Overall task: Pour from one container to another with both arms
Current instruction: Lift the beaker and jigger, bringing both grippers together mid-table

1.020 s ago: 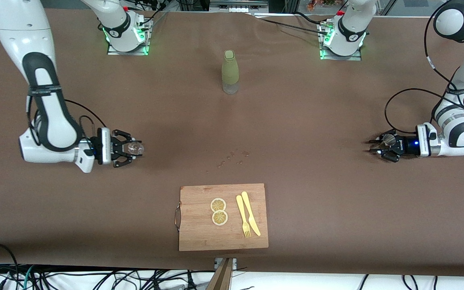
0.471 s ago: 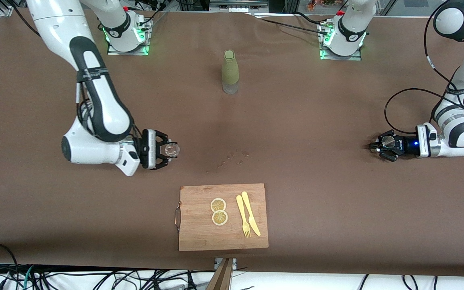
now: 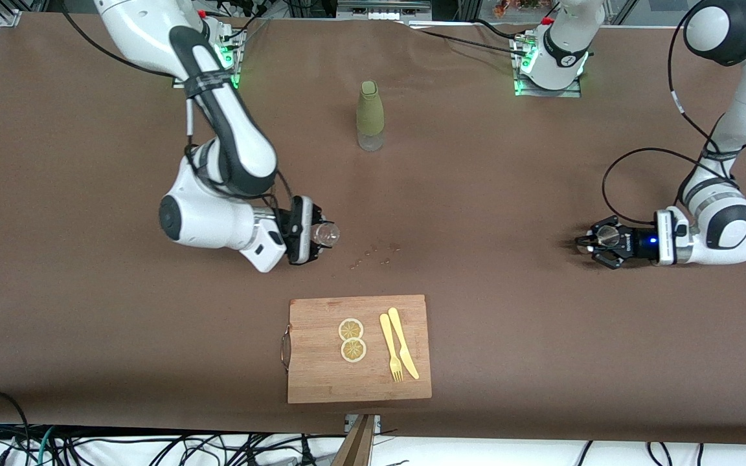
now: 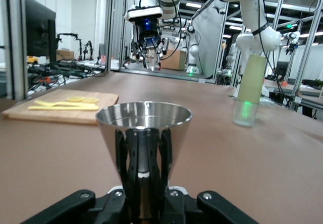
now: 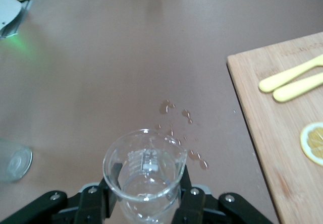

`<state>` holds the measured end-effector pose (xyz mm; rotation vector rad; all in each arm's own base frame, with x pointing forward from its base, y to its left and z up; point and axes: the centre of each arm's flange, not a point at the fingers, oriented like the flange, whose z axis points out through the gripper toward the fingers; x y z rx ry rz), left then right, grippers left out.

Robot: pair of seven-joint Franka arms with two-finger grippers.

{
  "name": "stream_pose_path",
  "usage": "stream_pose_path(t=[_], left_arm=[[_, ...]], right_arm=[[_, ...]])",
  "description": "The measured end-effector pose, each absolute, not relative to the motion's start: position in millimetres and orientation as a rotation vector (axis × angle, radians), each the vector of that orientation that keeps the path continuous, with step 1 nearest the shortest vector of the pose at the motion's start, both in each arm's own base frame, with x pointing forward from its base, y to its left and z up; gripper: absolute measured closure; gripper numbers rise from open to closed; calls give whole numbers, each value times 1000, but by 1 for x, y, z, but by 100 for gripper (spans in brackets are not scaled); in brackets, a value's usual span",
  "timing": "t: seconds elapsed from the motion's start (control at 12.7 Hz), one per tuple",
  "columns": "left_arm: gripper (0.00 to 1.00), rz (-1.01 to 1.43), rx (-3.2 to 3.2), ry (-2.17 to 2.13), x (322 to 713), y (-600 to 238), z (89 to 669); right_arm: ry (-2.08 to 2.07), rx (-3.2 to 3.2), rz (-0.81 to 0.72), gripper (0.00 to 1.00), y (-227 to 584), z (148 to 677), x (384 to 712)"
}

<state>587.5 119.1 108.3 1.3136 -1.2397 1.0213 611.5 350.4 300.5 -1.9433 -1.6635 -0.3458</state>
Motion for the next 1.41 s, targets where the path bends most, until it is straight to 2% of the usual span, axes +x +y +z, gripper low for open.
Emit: stream_pose_path(t=[0.78,1.41], left_arm=[[91,1049,1344,-1126,591,-30,110],[91,1083,1453,-1062,585,-139,118]], right_arm=[[-1748,-2086,-223,51,430,324,574],[-1788,-2105,-232,51,433,331,580]])
